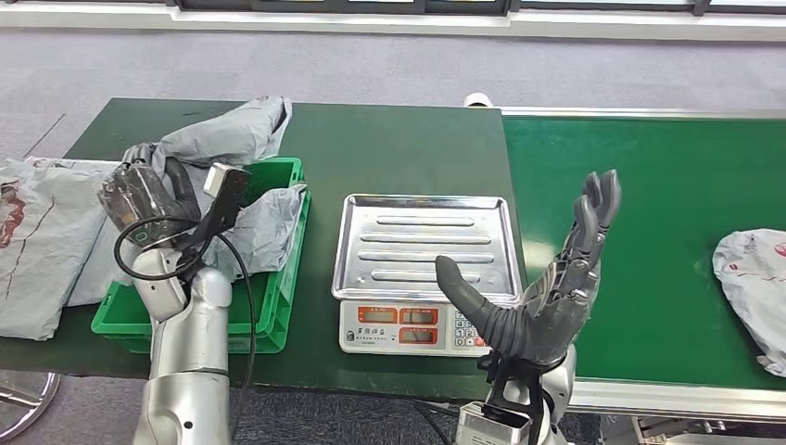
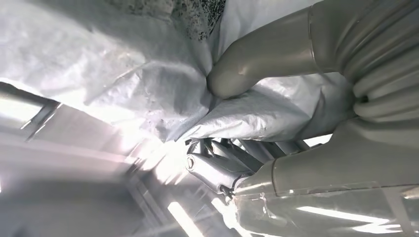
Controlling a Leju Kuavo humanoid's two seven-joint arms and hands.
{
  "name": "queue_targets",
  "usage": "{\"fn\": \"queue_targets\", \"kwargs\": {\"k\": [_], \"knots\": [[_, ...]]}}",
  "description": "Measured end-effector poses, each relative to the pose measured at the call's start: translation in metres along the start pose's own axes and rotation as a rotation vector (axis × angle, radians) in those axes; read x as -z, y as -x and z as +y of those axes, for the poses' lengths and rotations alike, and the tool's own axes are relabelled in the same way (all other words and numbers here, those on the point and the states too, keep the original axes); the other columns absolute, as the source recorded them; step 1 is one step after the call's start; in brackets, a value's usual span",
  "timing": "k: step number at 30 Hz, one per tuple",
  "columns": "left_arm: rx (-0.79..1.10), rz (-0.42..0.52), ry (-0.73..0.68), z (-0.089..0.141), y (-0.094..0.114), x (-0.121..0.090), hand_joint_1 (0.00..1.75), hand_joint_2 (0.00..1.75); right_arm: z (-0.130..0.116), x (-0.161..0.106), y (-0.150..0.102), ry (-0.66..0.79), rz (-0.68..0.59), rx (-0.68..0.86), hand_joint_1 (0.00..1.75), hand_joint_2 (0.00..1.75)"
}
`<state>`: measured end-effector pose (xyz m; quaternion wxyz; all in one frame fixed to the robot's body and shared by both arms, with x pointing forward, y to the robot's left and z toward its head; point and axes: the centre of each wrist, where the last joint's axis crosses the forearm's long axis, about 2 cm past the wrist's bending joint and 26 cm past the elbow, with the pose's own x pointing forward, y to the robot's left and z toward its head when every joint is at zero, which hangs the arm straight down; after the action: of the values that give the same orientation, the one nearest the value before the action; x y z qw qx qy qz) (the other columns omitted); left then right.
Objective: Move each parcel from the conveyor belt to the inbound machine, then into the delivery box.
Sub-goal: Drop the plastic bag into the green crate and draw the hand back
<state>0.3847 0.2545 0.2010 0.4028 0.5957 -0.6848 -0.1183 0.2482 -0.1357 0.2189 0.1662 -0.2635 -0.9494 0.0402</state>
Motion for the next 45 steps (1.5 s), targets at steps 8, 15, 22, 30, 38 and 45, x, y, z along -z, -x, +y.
{"fn": "queue_targets", "kwargs": {"k": [8,15,22,30,38,45], "knots": [[0.029,0.082,0.176,-0.032,-0.002,-0.019,0.9,1.75,0.001,-0.002,0.0,-0.002,0.009,0.005,0.0,1.75],[0.031,0.094,0.211,-0.037,0.006,-0.023,0.0,1.75,0.002,-0.004,0.001,-0.011,0.017,0.006,0.0,1.75],[-0.101,-0.011,0.065,-0.018,0.017,-0.009,0.0,0.0,0.002,-0.009,0.005,-0.023,0.038,0.0,0.0,1.75],[-0.507,0.122,-0.323,0.005,0.037,-0.007,0.0,0.0,0.002,-0.021,0.014,-0.036,0.101,-0.007,0.0,1.75],[-1.187,-0.076,-0.261,0.038,-0.042,-0.032,0.0,1.75,0.002,-0.072,0.043,-0.031,0.417,0.064,0.0,1.75],[-1.481,-0.359,-0.014,0.065,-0.097,-0.069,0.0,1.75,-0.035,-0.103,0.105,-0.262,0.485,-0.324,0.0,1.75]]}}
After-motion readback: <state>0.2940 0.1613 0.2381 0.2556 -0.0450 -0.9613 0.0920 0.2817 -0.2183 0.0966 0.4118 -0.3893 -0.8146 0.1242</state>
